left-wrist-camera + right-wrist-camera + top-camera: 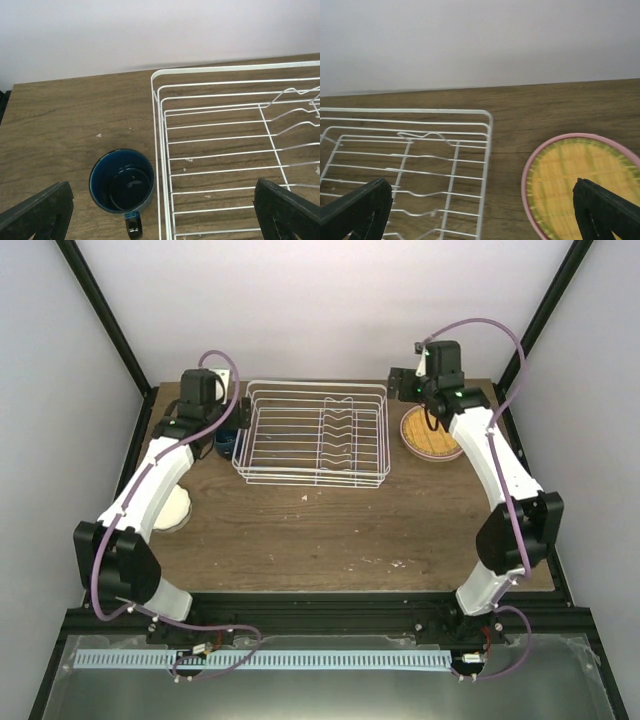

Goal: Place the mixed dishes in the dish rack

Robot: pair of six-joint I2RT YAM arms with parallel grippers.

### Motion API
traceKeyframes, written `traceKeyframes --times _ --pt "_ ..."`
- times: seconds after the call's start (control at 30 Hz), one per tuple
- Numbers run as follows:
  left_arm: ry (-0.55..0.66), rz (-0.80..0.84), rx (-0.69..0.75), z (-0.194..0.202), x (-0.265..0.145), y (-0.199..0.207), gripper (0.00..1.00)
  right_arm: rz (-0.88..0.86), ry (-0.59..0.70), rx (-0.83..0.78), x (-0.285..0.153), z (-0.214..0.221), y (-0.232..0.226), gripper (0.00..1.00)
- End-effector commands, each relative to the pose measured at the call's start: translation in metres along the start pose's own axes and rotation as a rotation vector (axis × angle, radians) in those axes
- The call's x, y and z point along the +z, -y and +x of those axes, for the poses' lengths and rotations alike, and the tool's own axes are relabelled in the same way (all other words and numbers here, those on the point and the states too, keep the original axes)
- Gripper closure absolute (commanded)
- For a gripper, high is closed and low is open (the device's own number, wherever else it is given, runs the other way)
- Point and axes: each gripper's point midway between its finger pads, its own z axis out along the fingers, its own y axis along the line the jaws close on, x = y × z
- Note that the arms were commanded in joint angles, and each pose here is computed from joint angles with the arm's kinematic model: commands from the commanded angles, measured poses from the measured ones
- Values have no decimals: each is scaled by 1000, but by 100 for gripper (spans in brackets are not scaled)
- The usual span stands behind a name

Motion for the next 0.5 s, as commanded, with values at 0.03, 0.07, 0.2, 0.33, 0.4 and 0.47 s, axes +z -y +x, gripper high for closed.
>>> traceKeyframes --times 0.03,0.07,0.2,0.33,0.4,0.47 --pt "-54 33 39 0 10 9 0 -97 -153 32 11 18 -48 0" --pt "-42 29 34 -4 10 8 0 -108 -163 37 13 18 -54 0" --pt "-37 17 41 -6 17 7 0 -166 -218 56 24 31 -80 0" --pt "-101 41 33 10 35 13 0 -182 -292 52 44 55 -92 0" --pt "-137 35 16 24 45 14 0 -179 -325 35 53 67 -96 0" --pt "-175 1 4 40 55 8 0 -161 -363 16 61 81 -96 0"
